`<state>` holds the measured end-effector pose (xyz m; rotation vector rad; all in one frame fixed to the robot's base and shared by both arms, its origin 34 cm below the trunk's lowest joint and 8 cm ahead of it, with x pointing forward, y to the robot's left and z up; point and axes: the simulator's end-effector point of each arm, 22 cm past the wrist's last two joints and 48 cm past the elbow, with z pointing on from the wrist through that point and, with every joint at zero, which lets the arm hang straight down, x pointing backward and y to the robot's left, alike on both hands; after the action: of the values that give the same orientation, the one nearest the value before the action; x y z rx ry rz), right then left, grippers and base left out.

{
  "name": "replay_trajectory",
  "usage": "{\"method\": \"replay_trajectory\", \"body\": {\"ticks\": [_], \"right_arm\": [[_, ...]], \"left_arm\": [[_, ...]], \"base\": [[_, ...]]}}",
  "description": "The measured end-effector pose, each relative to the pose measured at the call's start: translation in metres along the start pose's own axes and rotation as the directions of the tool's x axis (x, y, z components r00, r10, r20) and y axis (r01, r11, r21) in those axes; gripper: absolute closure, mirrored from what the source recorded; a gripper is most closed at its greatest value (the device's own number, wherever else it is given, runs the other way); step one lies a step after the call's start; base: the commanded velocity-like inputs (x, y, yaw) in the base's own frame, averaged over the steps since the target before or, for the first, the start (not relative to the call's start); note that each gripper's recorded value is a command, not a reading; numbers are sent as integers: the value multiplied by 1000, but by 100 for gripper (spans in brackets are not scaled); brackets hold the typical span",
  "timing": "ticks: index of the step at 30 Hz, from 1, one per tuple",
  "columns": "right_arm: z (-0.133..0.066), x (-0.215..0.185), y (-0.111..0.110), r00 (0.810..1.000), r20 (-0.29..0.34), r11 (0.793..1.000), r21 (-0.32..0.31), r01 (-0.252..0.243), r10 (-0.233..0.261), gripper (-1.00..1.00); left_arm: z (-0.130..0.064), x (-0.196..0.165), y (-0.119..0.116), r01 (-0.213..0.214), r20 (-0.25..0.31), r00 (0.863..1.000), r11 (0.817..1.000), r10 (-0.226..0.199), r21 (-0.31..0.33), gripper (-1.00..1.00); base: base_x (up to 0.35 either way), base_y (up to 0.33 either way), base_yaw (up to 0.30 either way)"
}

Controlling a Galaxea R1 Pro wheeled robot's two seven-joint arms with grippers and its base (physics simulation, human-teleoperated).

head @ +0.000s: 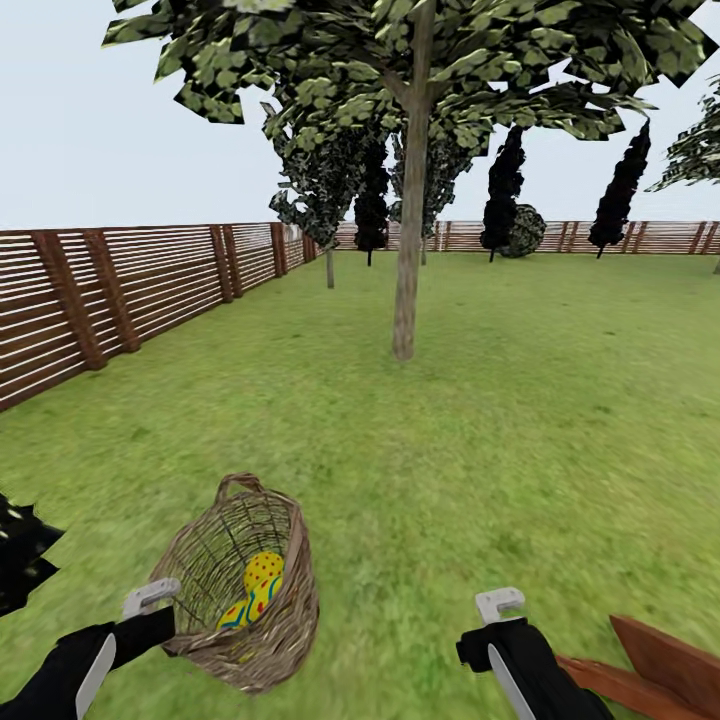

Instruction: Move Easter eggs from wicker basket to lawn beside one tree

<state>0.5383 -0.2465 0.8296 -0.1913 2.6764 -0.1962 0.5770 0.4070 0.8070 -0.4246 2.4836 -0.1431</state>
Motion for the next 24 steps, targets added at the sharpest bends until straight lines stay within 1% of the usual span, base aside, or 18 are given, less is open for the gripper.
{"method": "replay_trajectory", "body": {"ticks": [24], "right_arm": [[0, 0, 1, 1000, 1, 1000, -1, -1, 1, -100]], "left_arm": [[0, 0, 0, 1, 0, 1000, 1000, -1, 2, 100]], "base": [[335, 0, 0]]}}
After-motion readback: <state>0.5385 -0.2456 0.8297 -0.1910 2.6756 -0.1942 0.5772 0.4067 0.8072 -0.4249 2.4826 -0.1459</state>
